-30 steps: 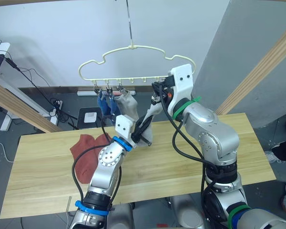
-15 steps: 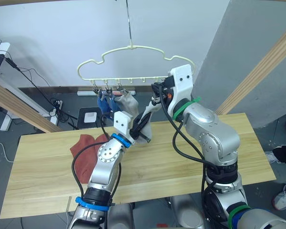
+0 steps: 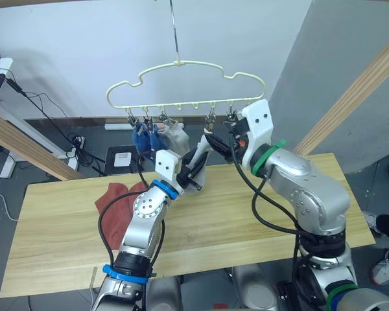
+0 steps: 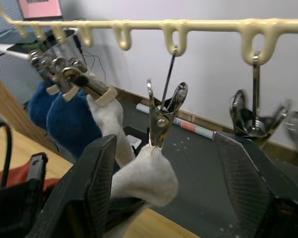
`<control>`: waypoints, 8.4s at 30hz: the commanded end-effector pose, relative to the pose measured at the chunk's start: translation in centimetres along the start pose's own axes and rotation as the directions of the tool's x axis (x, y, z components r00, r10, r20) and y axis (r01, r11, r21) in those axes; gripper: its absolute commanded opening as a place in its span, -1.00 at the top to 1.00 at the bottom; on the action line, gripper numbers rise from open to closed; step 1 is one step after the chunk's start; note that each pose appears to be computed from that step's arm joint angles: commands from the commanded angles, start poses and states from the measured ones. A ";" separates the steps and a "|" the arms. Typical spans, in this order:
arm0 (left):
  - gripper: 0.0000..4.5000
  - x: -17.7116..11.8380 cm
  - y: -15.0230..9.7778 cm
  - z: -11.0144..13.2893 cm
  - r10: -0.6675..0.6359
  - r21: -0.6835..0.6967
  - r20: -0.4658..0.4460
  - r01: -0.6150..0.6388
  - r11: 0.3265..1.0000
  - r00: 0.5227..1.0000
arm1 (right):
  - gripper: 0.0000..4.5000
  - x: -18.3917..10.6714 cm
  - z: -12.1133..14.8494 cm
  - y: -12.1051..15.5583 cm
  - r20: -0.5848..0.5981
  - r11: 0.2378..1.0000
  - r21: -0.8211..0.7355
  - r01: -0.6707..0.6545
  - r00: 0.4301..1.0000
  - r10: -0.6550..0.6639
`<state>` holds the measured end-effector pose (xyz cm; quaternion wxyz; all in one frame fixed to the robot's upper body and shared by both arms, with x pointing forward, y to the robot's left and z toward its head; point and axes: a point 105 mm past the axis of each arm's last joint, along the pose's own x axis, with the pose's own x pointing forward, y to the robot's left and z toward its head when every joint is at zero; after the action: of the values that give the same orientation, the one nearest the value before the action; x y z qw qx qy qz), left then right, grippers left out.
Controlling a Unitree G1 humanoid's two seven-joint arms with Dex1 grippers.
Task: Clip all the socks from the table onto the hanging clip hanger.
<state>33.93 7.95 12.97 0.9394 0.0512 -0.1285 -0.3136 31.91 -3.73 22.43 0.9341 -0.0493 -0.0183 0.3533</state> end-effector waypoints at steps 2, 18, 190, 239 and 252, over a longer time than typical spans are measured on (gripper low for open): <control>-0.17 -0.2 0.0 0.6 -0.004 0.017 0.014 0.004 1.000 1.000 | -0.41 -1.2 1.4 1.5 0.054 0.994 -0.067 -0.084 0.995 0.087; -0.58 -4.7 0.3 5.7 -0.315 0.044 -0.059 0.317 0.947 0.947 | -0.41 -1.7 0.4 -0.2 0.058 0.982 -0.177 0.061 0.997 -0.052; -0.59 -3.6 0.7 6.9 -0.317 0.113 -0.100 0.327 0.938 0.943 | 0.10 0.6 1.9 -1.1 0.142 0.861 0.192 0.471 0.854 -0.500; -0.59 -3.8 0.9 5.9 -0.329 0.106 -0.112 0.341 0.934 0.938 | 0.10 1.8 3.5 0.4 0.209 0.866 0.346 0.361 0.870 -0.447; -0.59 -3.8 0.8 6.0 -0.326 0.105 -0.115 0.338 0.935 0.938 | 0.78 1.9 3.7 0.6 0.219 0.870 0.347 0.350 0.872 -0.438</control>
<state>30.26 10.90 17.42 0.8758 0.1400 -0.0763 -0.4556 33.76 -3.35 23.67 0.9831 0.1010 -0.0758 0.1328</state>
